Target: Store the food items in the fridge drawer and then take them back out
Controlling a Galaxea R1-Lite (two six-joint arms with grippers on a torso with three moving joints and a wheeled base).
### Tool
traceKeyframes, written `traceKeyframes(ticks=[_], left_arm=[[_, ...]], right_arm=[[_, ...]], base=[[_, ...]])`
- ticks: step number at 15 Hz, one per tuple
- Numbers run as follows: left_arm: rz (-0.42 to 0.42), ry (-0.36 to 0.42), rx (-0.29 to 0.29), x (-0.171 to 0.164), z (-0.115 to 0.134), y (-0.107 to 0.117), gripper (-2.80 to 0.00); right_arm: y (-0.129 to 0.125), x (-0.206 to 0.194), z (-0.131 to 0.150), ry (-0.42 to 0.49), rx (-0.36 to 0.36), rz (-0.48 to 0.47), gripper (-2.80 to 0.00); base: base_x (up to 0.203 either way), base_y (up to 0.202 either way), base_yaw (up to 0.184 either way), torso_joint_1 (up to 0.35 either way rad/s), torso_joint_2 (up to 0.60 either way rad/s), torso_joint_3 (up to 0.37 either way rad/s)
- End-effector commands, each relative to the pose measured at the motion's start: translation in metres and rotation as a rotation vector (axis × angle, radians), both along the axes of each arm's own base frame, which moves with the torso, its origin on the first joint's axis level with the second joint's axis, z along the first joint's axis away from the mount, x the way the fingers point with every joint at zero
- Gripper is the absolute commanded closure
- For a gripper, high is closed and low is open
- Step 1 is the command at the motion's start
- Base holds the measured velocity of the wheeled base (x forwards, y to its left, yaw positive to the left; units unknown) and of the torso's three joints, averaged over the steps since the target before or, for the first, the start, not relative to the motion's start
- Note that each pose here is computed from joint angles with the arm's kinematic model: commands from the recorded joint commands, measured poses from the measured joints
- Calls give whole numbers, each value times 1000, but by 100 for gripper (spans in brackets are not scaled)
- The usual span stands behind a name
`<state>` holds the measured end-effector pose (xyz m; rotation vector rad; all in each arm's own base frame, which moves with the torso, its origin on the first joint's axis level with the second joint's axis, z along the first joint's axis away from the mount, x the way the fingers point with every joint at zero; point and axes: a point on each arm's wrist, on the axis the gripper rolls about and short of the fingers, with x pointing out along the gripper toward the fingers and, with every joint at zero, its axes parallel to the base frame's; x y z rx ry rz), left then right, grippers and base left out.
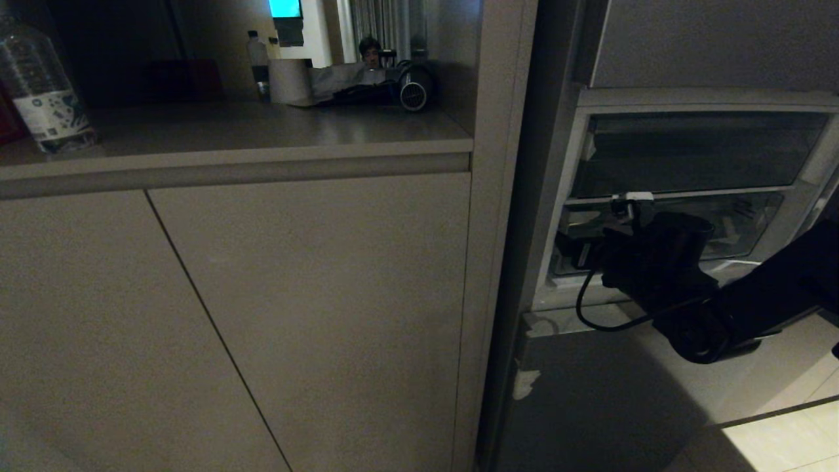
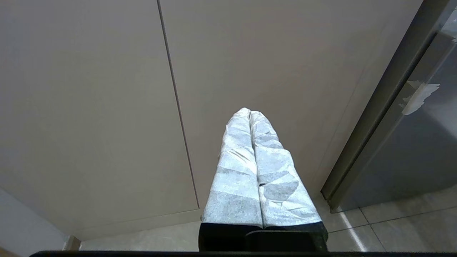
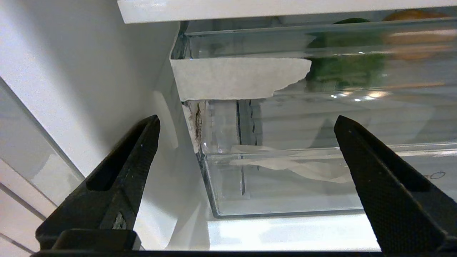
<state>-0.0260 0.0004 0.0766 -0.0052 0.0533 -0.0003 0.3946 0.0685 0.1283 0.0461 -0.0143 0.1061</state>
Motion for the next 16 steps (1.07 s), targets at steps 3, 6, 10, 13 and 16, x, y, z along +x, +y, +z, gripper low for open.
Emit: traceKeyframes(ticks=[3, 6, 10, 13, 16], left_arm=[[0, 0, 0, 0, 0, 0, 0], [0, 0, 0, 0, 0, 0, 0], [0, 0, 0, 0, 0, 0, 0], [-1, 0, 0, 0, 0, 0, 0], [0, 0, 0, 0, 0, 0, 0]], right_arm=[[1, 4, -2, -8, 1, 0, -280], [1, 4, 0, -12, 3, -1, 0], [14, 1, -2, -4, 2, 30, 0], [32, -2, -2, -6, 2, 57, 0], [34, -3, -3, -2, 1, 58, 0]], base=[[0, 0, 0, 0, 0, 0], [0, 0, 0, 0, 0, 0], [0, 0, 0, 0, 0, 0], [0, 0, 0, 0, 0, 0], [0, 0, 0, 0, 0, 0]])
